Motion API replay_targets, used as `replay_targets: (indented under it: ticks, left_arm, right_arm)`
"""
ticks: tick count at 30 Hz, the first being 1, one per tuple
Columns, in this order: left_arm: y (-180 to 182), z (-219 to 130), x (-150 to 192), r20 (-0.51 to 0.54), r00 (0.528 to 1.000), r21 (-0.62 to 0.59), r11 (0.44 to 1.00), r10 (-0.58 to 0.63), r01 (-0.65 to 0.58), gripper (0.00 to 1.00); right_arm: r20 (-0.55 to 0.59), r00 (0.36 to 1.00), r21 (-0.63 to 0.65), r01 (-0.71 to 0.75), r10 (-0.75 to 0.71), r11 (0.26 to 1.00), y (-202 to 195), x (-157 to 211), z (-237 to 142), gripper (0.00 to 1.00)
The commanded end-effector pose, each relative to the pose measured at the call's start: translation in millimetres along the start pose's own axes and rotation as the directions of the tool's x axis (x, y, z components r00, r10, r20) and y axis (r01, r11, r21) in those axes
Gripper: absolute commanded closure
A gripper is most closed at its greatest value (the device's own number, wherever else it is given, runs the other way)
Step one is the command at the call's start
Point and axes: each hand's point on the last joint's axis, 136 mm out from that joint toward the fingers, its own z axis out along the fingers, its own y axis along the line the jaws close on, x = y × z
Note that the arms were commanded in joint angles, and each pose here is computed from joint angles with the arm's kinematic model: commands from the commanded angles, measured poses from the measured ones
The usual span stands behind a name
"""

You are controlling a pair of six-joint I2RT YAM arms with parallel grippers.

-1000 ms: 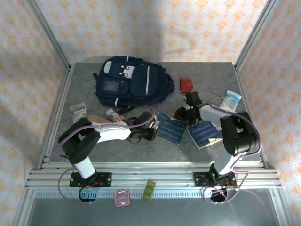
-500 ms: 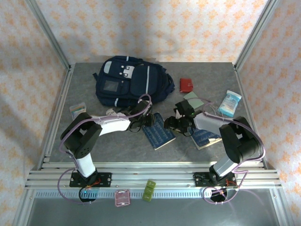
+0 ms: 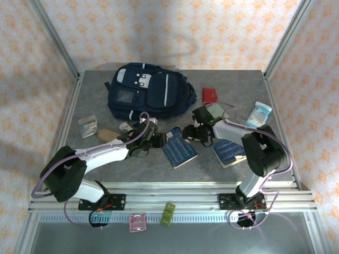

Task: Pack the student bag

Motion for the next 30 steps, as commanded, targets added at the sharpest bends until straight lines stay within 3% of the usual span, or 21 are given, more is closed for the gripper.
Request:
replay_targets:
  ticks: [1,4,9,14,18,30]
  left_arm:
    - [-2,4,22,-0.072,0.992,0.054,0.993,-0.101,0.105,0.46]
    - [-1,11,27,-0.090,0.989,0.056,0.991,-0.114,0.119,0.46]
    - [-8,24,31,-0.126,0.985,0.077,0.988,-0.120,0.131,0.46]
    - [-17,40,34,-0.167,0.980,0.102,0.987,-0.103,0.121,0.47]
    - [-29,49,29,-0.159,0.983,0.155,0.981,-0.087,0.112,0.47]
    - [-78,25,-7,0.005,0.998,0.431,0.901,-0.067,0.058,0.53]
  right_arm:
    - [0.001,0.999,0.075,0.047,-0.047,0.996,-3,-4,7,0.46]
    - [-0.016,0.999,0.111,0.045,-0.044,0.993,-11,0,15,0.56]
    - [-0.041,0.999,0.122,0.029,-0.024,0.992,-21,12,22,0.82]
    - [-0.046,0.999,0.128,0.018,-0.012,0.992,-25,18,23,0.85]
    - [-0.071,0.997,0.093,-0.001,0.008,0.996,-23,28,27,0.93]
    - [-0.112,0.992,0.038,-0.056,0.060,0.998,-26,51,34,0.96]
